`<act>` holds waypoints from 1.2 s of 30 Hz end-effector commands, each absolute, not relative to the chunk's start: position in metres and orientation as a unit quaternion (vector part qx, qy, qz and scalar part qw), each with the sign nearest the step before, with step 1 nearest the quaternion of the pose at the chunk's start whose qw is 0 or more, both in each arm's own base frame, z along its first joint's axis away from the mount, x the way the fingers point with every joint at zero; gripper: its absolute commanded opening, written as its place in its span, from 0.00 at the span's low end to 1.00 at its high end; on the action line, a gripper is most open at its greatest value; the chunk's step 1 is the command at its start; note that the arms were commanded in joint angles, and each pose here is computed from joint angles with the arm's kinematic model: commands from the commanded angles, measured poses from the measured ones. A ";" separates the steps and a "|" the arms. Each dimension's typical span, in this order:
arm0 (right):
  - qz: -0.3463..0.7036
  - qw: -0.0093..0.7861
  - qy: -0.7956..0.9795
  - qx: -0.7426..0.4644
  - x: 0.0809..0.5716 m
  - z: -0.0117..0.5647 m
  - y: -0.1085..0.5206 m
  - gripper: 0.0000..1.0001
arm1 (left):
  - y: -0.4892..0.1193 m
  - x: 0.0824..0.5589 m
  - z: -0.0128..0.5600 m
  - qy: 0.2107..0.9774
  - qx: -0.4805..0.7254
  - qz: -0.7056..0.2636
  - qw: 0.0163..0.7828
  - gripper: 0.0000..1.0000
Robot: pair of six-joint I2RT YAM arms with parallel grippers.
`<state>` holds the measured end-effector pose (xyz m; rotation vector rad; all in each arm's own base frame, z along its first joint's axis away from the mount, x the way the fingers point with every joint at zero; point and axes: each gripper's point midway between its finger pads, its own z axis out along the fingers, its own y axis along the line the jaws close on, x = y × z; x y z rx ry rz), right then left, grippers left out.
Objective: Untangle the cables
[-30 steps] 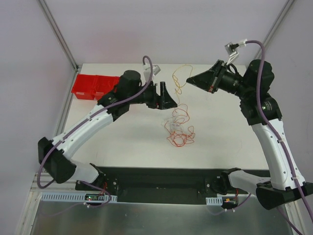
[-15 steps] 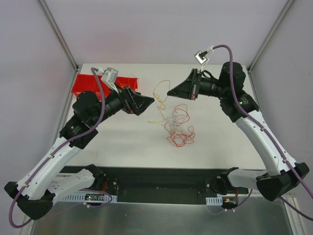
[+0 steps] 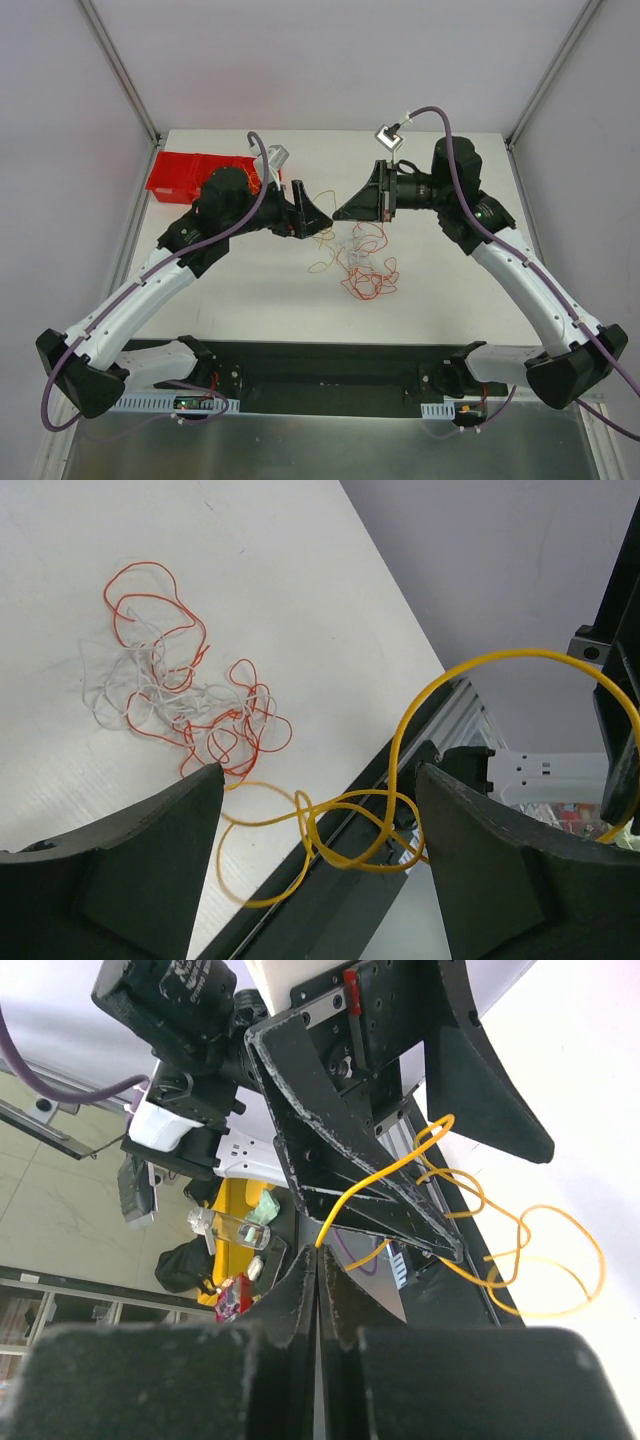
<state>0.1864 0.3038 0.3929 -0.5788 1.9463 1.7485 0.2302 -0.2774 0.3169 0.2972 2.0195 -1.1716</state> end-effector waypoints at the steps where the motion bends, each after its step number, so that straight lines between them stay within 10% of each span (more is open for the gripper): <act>1: 0.639 0.242 0.685 -0.253 0.168 0.401 0.298 0.00 | -0.288 0.230 0.335 0.778 0.151 -0.477 0.380 0.74; 14: 0.578 0.290 0.726 -0.234 0.178 0.381 0.286 0.15 | -0.308 0.252 0.349 0.779 0.147 -0.487 0.367 0.00; 24: 0.543 0.316 0.747 -0.215 0.204 0.365 0.289 0.54 | -0.318 0.262 0.361 0.782 0.110 -0.506 0.347 0.00; 36: 0.527 0.317 0.762 -0.204 0.230 0.344 0.301 0.56 | -0.306 0.273 0.366 0.786 0.056 -0.517 0.335 0.00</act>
